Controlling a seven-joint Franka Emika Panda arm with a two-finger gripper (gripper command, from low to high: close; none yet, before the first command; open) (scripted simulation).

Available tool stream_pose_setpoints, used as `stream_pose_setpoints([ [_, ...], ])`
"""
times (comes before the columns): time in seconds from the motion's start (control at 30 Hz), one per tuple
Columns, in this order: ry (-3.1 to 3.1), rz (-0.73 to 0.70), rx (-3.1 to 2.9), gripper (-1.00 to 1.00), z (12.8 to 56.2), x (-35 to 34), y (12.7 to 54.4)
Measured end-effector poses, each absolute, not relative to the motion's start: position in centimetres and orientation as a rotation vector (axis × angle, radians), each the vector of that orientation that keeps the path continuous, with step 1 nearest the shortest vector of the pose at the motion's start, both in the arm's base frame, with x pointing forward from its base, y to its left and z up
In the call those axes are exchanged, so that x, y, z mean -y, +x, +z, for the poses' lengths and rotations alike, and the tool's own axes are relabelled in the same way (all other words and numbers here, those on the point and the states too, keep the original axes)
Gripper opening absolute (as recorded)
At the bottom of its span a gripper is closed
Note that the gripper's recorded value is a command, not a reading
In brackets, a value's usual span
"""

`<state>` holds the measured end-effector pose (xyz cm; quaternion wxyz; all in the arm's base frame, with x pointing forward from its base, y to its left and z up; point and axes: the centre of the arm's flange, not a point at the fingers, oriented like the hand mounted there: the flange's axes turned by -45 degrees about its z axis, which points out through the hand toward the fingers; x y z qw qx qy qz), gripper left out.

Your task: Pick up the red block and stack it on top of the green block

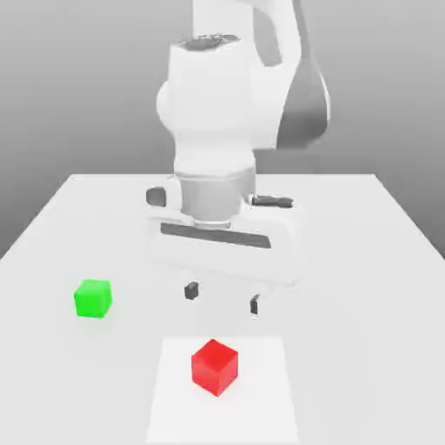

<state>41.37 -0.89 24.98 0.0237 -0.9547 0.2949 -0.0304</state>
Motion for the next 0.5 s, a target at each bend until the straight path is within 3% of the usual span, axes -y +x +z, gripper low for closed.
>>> stream_pose_setpoints([
  [0.07,-2.968,-0.027,-0.992,0.00,21.7,1.2,39.9],
  [0.27,-2.974,-0.003,-1.012,0.00,15.3,1.1,39.4],
  [0.3,-2.974,-0.001,-1.014,-1.00,14.7,1.1,39.4],
  [0.5,-2.973,-0.003,-1.014,-1.00,14.4,1.1,39.3],
])
